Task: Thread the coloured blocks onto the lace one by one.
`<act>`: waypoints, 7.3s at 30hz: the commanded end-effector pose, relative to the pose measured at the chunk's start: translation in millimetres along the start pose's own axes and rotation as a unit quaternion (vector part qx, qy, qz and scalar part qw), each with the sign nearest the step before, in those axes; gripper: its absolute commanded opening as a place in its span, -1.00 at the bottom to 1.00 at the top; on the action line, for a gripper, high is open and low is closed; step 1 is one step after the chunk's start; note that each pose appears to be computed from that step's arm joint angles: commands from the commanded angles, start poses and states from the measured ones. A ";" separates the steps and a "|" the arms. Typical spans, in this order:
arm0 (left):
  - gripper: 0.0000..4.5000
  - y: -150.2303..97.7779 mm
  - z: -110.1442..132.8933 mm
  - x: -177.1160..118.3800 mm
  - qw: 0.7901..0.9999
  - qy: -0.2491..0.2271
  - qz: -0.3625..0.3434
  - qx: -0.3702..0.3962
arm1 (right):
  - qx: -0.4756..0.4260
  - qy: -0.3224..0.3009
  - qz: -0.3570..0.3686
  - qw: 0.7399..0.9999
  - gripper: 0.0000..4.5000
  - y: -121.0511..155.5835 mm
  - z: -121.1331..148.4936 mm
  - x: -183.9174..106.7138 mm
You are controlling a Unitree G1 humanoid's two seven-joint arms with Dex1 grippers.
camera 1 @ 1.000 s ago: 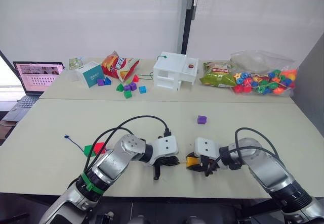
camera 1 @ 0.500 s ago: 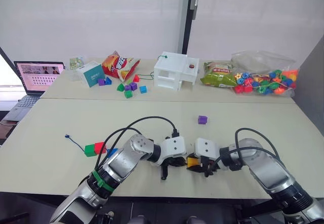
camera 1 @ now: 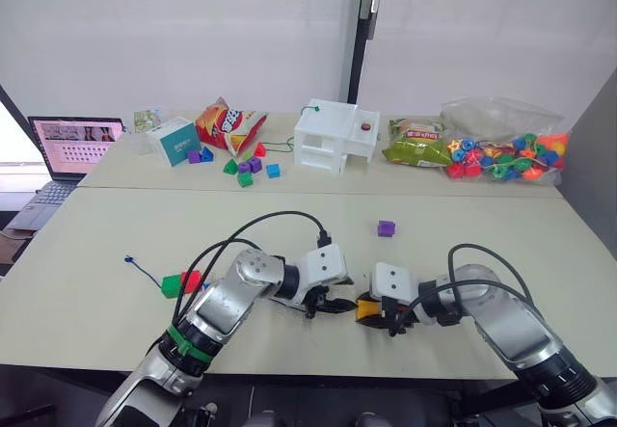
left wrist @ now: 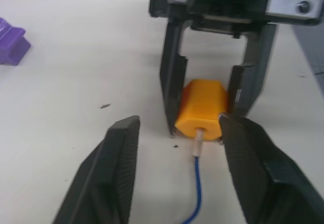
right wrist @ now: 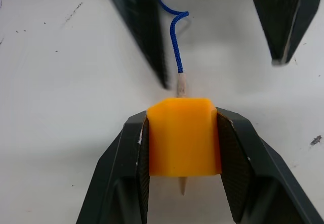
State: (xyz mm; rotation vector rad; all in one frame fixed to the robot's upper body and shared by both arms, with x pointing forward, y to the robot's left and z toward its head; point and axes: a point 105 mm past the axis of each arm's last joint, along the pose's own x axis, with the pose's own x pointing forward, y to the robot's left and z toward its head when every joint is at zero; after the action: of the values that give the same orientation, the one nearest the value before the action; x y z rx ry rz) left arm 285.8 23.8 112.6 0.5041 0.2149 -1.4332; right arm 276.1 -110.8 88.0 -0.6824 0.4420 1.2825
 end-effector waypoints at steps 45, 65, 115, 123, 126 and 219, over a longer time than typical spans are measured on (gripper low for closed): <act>-0.97 -5.9 -13.9 12.4 1.000 -0.007 -0.010 0.025 | 0.022 0.019 0.010 1.000 -0.42 7.3 -9.4 3.7; 0.85 -7.8 1.6 -0.4 0.999 -0.010 -0.034 0.006 | 0.049 -0.002 -0.024 0.999 1.00 1.0 -1.2 -15.8; 0.85 3.0 8.2 40.4 0.992 0.004 -0.068 0.106 | 0.099 0.008 -0.104 0.990 1.00 14.0 -21.1 -53.0; 0.19 -3.7 11.2 54.2 0.988 0.001 -0.100 0.116 | 0.106 0.013 -0.110 0.988 1.00 17.1 -22.2 -52.0; -0.22 -4.4 10.4 55.7 0.988 0.003 -0.103 0.118 | 0.107 0.016 -0.112 0.988 1.00 17.3 -22.9 -51.7; -0.47 7.0 -10.1 7.0 0.997 -0.030 -0.027 0.061 | 0.003 0.027 -0.008 1.000 -1.00 -1.4 27.8 -9.4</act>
State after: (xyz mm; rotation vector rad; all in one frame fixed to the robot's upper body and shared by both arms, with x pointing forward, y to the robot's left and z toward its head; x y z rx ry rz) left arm 293.1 25.3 91.7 0.5439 0.1484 -1.5223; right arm 275.1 -101.9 107.8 -0.7004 0.5127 1.2434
